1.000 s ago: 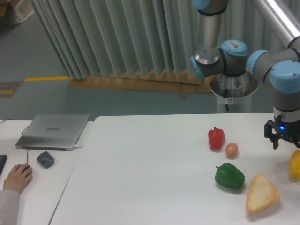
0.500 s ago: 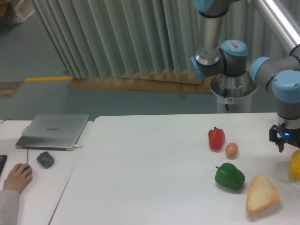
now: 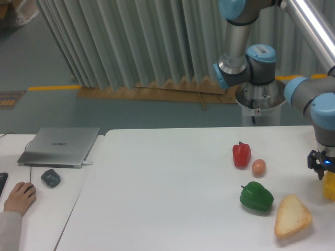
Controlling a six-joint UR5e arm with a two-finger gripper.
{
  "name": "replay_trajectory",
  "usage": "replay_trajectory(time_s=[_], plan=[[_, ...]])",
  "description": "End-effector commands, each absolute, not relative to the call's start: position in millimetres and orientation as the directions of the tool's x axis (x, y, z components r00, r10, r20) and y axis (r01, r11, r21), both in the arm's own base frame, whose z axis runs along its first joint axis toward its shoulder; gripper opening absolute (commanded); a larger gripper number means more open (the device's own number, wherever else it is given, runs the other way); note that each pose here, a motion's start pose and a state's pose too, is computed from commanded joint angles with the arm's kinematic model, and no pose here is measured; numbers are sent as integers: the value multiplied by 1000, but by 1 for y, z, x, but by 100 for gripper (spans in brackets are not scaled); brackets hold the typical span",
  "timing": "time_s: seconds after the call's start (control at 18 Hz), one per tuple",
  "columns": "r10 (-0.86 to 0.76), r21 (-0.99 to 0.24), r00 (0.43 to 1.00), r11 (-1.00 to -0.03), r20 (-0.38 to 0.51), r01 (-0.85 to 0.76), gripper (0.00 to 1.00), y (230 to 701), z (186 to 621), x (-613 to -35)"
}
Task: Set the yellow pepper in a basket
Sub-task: 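Lower the gripper onto the yellow bell pepper, then close the gripper on the yellow bell pepper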
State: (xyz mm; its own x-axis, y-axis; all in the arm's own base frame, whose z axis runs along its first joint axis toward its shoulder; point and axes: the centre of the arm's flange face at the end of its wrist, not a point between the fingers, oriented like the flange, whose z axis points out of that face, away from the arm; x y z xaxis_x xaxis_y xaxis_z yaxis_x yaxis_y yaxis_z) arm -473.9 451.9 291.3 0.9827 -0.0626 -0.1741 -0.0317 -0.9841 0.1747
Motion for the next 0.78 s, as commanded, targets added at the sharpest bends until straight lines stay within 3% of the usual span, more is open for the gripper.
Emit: replay_trajectory(time_s=[0.56, 0.78], plan=[[-93, 190, 983, -980, -161, -61, 100, 444, 287, -475], [-72, 170, 981, -985, -179, -41, 100, 447, 305, -471]])
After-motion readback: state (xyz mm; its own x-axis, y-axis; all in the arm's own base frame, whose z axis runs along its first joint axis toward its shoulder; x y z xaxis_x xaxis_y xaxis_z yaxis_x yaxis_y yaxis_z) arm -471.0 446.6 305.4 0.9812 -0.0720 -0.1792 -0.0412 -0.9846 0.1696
